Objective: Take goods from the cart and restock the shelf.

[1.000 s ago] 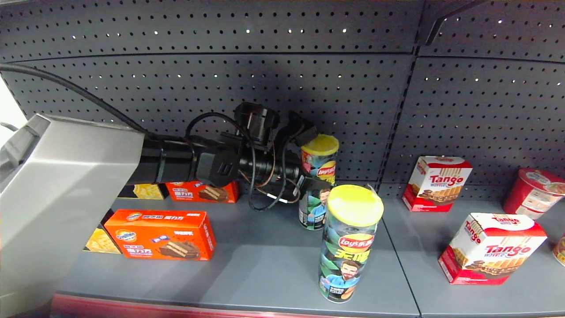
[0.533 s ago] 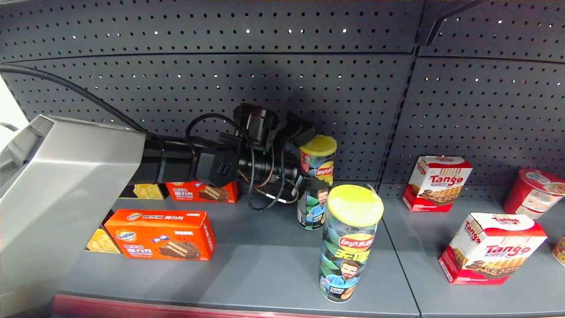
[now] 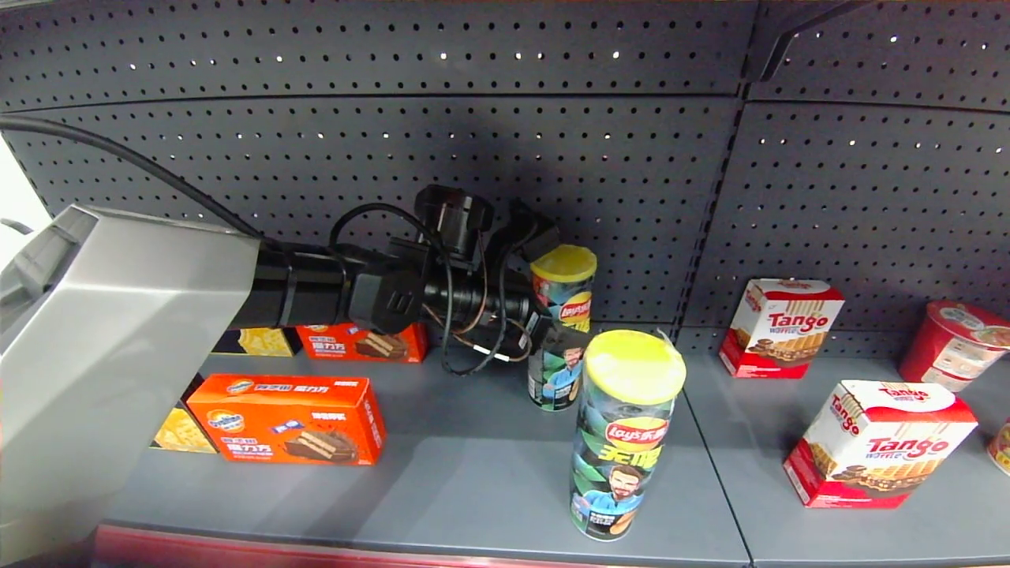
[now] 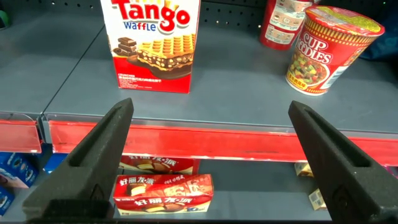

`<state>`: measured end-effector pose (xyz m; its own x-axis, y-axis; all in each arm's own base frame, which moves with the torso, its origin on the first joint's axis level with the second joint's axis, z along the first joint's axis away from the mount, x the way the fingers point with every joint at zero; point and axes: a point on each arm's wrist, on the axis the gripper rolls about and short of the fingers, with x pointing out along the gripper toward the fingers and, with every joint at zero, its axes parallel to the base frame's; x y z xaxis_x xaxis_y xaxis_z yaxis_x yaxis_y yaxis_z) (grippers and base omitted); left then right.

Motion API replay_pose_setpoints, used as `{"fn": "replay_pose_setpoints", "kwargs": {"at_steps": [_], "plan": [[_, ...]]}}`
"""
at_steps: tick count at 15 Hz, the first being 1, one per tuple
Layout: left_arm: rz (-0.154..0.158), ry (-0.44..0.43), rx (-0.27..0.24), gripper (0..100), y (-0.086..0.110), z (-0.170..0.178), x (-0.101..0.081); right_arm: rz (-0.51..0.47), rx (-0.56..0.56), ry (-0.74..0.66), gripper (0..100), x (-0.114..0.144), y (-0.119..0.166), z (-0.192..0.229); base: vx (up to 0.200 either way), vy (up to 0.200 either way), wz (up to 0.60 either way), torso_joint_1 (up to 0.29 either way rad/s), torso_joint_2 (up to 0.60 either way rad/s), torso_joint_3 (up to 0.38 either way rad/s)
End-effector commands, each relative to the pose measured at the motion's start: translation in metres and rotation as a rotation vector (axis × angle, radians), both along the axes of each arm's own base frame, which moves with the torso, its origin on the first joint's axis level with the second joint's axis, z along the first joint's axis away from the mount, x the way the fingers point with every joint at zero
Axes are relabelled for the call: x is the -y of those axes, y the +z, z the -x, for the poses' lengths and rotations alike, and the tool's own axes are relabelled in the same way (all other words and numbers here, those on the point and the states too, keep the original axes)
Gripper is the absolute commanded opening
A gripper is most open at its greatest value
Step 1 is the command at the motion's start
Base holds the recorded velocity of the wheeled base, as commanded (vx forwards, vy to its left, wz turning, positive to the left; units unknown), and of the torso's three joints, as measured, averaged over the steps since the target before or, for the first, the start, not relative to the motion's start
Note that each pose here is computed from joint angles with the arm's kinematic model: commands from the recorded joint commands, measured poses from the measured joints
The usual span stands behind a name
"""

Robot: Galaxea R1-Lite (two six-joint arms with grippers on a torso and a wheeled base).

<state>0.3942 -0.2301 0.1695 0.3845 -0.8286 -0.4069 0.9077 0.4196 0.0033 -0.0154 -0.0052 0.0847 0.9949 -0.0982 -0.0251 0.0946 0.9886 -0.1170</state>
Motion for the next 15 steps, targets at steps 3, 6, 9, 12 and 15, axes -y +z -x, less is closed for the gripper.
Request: {"fn": "replay_pose_setpoints", "kwargs": {"at_steps": [3, 6, 9, 12, 15], "plan": [[-0.001, 0.004, -0.003, 100, 0.001, 0.002, -0.002, -0.001, -0.002, 0.003, 100, 0.0, 0.0, 0.0, 0.0, 0.0, 0.0, 0.0, 0.0, 0.0], [-0.021, 0.052, -0.004, 100, 0.006, 0.007, -0.017, -0.001, -0.002, 0.003, 100, 0.0, 0.0, 0.0, 0.0, 0.0, 0.0, 0.0, 0.0, 0.0], [-0.034, 0.095, -0.003, 100, 0.012, 0.013, -0.032, -0.001, 0.0, 0.006, 100, 0.0, 0.0, 0.0, 0.0, 0.0, 0.0, 0.0, 0.0, 0.0], [-0.046, 0.154, 0.014, 100, 0.018, 0.013, -0.043, -0.001, -0.002, 0.009, 100, 0.0, 0.0, 0.0, 0.0, 0.0, 0.0, 0.0, 0.0, 0.0], [-0.058, 0.183, 0.022, 100, 0.018, 0.012, -0.043, -0.001, 0.0, 0.009, 100, 0.0, 0.0, 0.0, 0.0, 0.0, 0.0, 0.0, 0.0, 0.0]]}}
